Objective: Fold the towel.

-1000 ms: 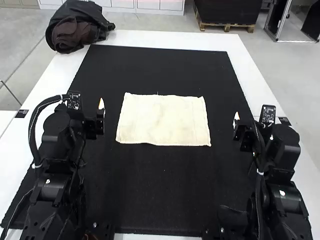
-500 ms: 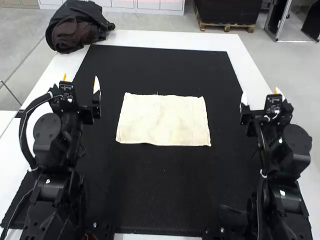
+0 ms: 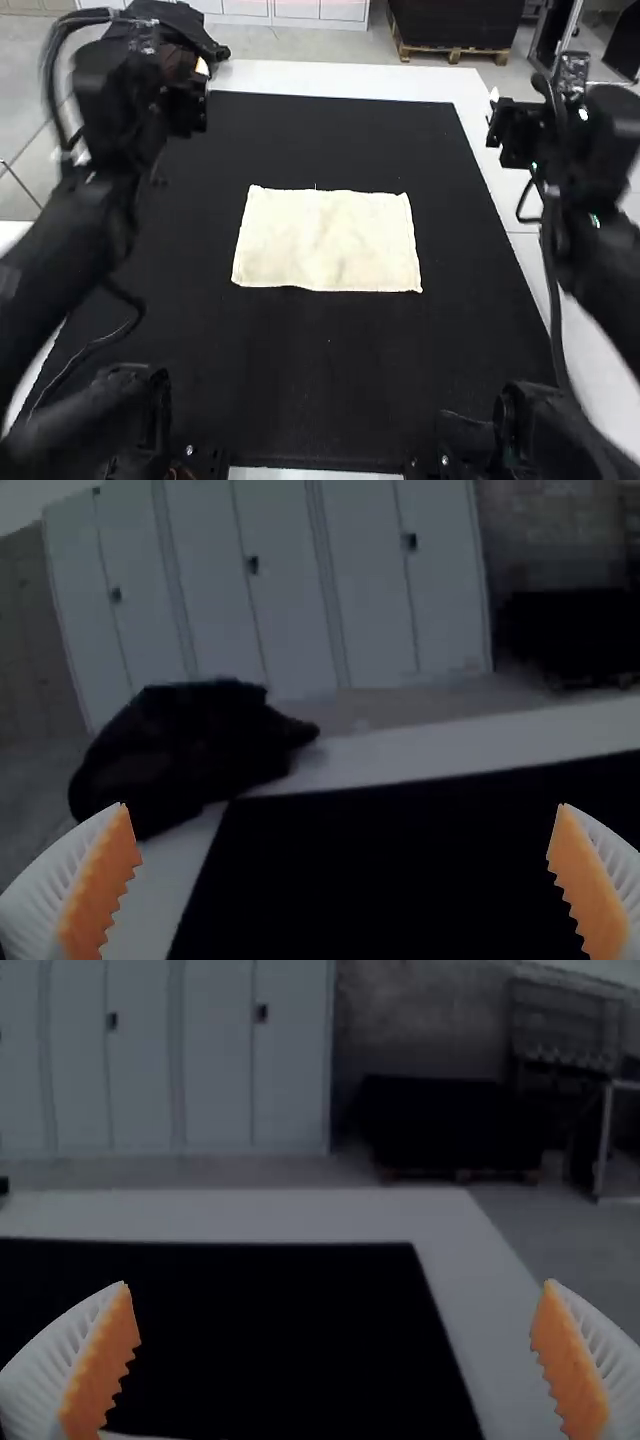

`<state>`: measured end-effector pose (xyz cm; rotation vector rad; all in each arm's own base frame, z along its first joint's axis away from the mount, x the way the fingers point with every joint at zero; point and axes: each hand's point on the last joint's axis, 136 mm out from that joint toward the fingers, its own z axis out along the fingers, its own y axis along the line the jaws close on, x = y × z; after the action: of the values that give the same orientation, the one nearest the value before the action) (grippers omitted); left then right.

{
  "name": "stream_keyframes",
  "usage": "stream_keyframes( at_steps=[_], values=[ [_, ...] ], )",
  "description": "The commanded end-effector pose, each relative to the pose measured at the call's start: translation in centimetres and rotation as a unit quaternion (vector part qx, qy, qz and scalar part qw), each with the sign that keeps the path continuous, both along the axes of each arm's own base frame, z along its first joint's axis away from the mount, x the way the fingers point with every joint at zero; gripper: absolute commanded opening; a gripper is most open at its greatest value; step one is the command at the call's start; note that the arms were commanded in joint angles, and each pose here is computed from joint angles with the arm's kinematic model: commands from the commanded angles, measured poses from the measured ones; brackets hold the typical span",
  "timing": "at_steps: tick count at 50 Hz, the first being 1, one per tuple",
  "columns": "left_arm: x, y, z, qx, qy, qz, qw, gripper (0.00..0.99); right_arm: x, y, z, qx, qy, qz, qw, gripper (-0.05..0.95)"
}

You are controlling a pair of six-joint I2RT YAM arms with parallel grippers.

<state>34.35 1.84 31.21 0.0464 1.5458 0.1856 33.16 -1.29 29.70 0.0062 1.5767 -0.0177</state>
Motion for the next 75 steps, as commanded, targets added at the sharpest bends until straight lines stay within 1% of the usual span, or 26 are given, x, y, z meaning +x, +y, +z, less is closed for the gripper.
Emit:
stream_keyframes(
  at_steps=[1, 3, 5, 7, 9, 12, 15, 17, 19, 21, 23, 25, 28, 31, 36, 37, 42, 44, 50, 56, 63, 65, 75],
  values=[
    [2.7, 0.6, -2.4, -0.022, 0.041, 0.007, 0.9989, 0.959, 2.6, -2.4, -2.8, 0.038, 0.042, -0.058, 0.997, 0.9],
    [3.6, 0.8, -3.5, -0.031, 0.051, 0.01, 0.9982, 0.959, 3.2, -2.6, -4.4, 0.034, 0.06, -0.064, 0.996, 0.9],
    [4.6, 1.1, -5.3, -0.032, 0.072, 0.019, 0.9967, 0.959, 3.7, -3.3, -5.6, 0.028, 0.065, -0.081, 0.994, 0.9],
    [5.3, 1.1, -7.3, -0.032, 0.098, 0.022, 0.9945, 0.959, 4.1, -3.4, -6.2, 0.026, 0.065, -0.083, 0.994, 0.9],
    [5.9, 1.4, -9.4, -0.031, 0.124, 0.034, 0.9912, 0.959, 4.3, -3.4, -7.5, 0.021, 0.077, -0.083, 0.993, 0.9],
    [6.2, 1.7, -11.8, -0.028, 0.155, 0.043, 0.9866, 0.959, 4.5, -3.4, -8.7, 0.019, 0.086, -0.082, 0.993, 0.9],
    [6.1, 1.6, -13.9, -0.026, 0.18, 0.045, 0.9823, 0.959, 4.5, -3.6, -9.3, 0.002, 0.087, -0.084, 0.993, 0.9],
    [6.1, 1.4, -15.0, -0.024, 0.185, 0.042, 0.9816, 0.959, 4.5, -3.8, -9.5, -0.012, 0.084, -0.091, 0.992, 0.9],
    [6.1, 1.3, -15.8, -0.024, 0.189, 0.04, 0.9808, 0.959, 4.4, -3.7, -9.9, -0.016, 0.087, -0.089, 0.992, 0.9],
    [6.1, 1.0, -16.7, -0.022, 0.198, 0.037, 0.9793, 0.959, 4.4, -3.5, -10.5, -0.023, 0.096, -0.084, 0.992, 0.9],
    [6.3, 0.6, -17.5, -0.022, 0.207, 0.029, 0.9777, 0.959, 4.6, -2.9, -11.2, -0.021, 0.107, -0.069, 0.992, 0.9],
    [6.5, 0.0, -18.5, -0.023, 0.222, 0.015, 0.9746, 0.959, 4.9, -2.6, -12.4, -0.018, 0.124, -0.058, 0.99, 0.9],
    [6.8, -1.1, -20.1, -0.031, 0.249, -0.015, 0.9678, 0.961, 5.3, -1.7, -13.8, -0.015, 0.148, -0.037, 0.988, 0.9],
    [7.1, -1.3, -21.1, -0.036, 0.268, -0.024, 0.9625, 0.961, 5.8, -1.0, -14.7, -0.014, 0.164, -0.023, 0.986, 0.9],
    [7.6, -2.4, -22.5, -0.052, 0.294, -0.058, 0.9528, 0.961, 6.6, 0.6, -15.9, -0.015, 0.191, 0.002, 0.981, 0.91],
    [7.8, -2.6, -22.8, -0.054, 0.299, -0.062, 0.9507, 0.961, 6.7, 1.3, -16.3, -0.012, 0.199, 0.015, 0.98, 0.91],
    [8.7, -2.7, -24.0, -0.054, 0.316, -0.062, 0.9453, 0.961, 7.7, 3.1, -17.0, -0.016, 0.212, 0.039, 0.976, 0.91],
    [9.1, -2.7, -24.2, -0.055, 0.318, -0.063, 0.9445, 0.961, 8.0, 3.6, -17.2, -0.016, 0.216, 0.045, 0.975, 0.91],
    [10.1, -3.2, -24.9, -0.06, 0.325, -0.074, 0.9409, 0.959, 8.8, 5.7, -18.6, -0.011, 0.234, 0.074, 0.969, 0.9],
    [10.9, -3.6, -25.1, -0.063, 0.326, -0.086, 0.9392, 0.959, 9.7, 6.8, -20.2, -0.004, 0.253, 0.083, 0.964, 0.9],
    [12.1, -3.7, -25.7, -0.065, 0.333, -0.088, 0.9366, 0.961, 10.8, 7.4, -21.9, 0.002, 0.266, 0.089, 0.96, 0.9],
    [12.3, -3.9, -26.1, -0.067, 0.336, -0.094, 0.9348, 0.961, 11.0, 7.8, -22.4, 0.002, 0.271, 0.093, 0.958, 0.9],
    [13.8, -3.9, -28.0, -0.068, 0.349, -0.093, 0.9299, 0.959, 12.8, 8.5, -23.5, 0.003, 0.273, 0.102, 0.957, 0.9]
  ],
)
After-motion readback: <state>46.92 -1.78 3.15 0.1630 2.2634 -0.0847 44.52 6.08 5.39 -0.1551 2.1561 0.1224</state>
